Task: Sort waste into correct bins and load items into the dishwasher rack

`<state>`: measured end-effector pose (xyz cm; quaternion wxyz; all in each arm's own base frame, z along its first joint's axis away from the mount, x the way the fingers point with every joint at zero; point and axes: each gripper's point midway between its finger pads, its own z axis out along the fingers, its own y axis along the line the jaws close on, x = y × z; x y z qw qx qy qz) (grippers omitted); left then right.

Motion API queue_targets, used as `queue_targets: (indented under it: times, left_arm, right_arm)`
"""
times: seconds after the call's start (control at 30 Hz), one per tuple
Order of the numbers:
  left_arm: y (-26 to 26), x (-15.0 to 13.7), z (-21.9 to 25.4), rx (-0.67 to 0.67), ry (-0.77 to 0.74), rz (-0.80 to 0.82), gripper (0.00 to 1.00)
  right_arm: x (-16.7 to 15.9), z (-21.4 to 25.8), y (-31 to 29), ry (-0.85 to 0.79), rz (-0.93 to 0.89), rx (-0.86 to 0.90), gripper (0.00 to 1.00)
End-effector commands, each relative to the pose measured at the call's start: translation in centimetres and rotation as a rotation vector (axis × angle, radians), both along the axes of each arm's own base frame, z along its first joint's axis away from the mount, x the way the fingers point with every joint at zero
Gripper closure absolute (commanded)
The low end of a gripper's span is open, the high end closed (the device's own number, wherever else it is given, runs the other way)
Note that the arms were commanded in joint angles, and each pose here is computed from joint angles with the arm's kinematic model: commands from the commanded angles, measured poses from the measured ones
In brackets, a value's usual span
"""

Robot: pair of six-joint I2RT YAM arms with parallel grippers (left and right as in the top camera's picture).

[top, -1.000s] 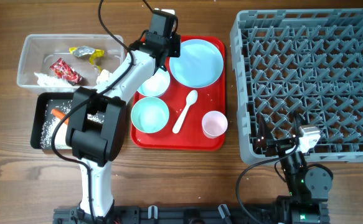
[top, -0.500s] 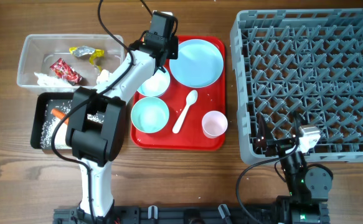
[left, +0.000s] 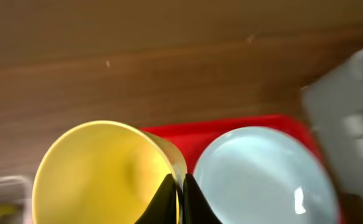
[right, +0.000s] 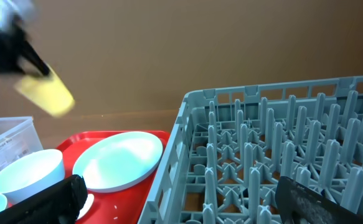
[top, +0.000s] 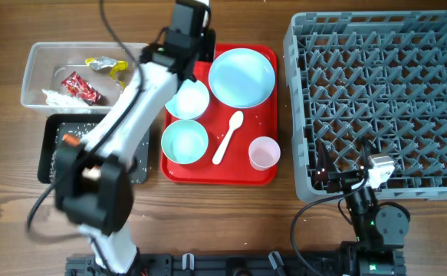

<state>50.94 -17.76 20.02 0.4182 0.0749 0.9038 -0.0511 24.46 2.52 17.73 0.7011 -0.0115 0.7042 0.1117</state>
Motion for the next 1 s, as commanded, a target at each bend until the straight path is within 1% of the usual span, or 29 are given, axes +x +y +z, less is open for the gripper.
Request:
queue_targets:
  times: [0.0,0.1,0.17,0.27,0.37,0.47,0.53,0.57,0.67,0.7,0.8,0.87,0.97]
  left_arm:
    - [0.8,-3.0,7.6,-0.121,-0.071,-0.03,0.96]
    - [0.9,-5.3,9.5,-0.278,-0.011,-0.143,0.96]
    - [1.4,-6.9,10.1,-0.451,0.073,-0.274,0.96]
    - [4.2,-7.6,11.0,-0.721,0.147,-0.427,0.96]
    - [6.0,-7.5,11.1,-0.826,0.158,-0.479,0.96]
    - [7.4,-7.3,10.7,-0.877,0.17,-0.483,0.96]
    - [7.5,-7.4,10.8,-0.857,0.143,-0.509,0.96]
    - [7.3,-7.5,11.2,-0.856,0.125,-0.542,0.96]
    - [7.1,-7.5,11.5,-0.856,0.11,-0.565,0.96]
    - [6.9,-7.6,11.5,-0.856,0.112,-0.567,0.96]
    - [6.6,-7.9,11.7,-0.87,0.116,-0.587,0.96]
    - [6.6,-8.0,11.8,-0.876,0.119,-0.593,0.96]
    - [6.2,-8.1,11.7,-0.876,0.123,-0.6,0.96]
  right_arm:
    - [0.0,0.1,0.3,-0.006,0.014,-0.012,0.0]
    - [0.0,0.1,0.3,-0.006,0.014,-0.012,0.0]
    - [0.0,0.1,0.3,-0.006,0.014,-0.013,0.0]
    - [0.0,0.1,0.3,-0.006,0.014,-0.012,0.0]
    - [0.0,0.1,0.3,-0.006,0.014,-0.012,0.0]
    - [0.0,0.1,0.3,-0.006,0.014,-0.01,0.0]
    - [-0.1,0.1,0.6,-0.005,0.035,-0.005,0.0]
    - [-0.1,0.1,0.7,0.0,0.041,0.022,0.0]
    - [-0.2,0.3,0.8,0.033,0.051,0.224,0.0]
    - [-0.4,0.2,1.9,0.049,0.112,0.237,0.0]
    - [-1.4,0.6,4.6,0.078,0.278,0.235,0.0]
    - [-1.6,1.3,5.1,0.09,0.314,0.235,0.0]
    - [-1.7,3.8,6.3,0.1,0.397,0.166,0.0]
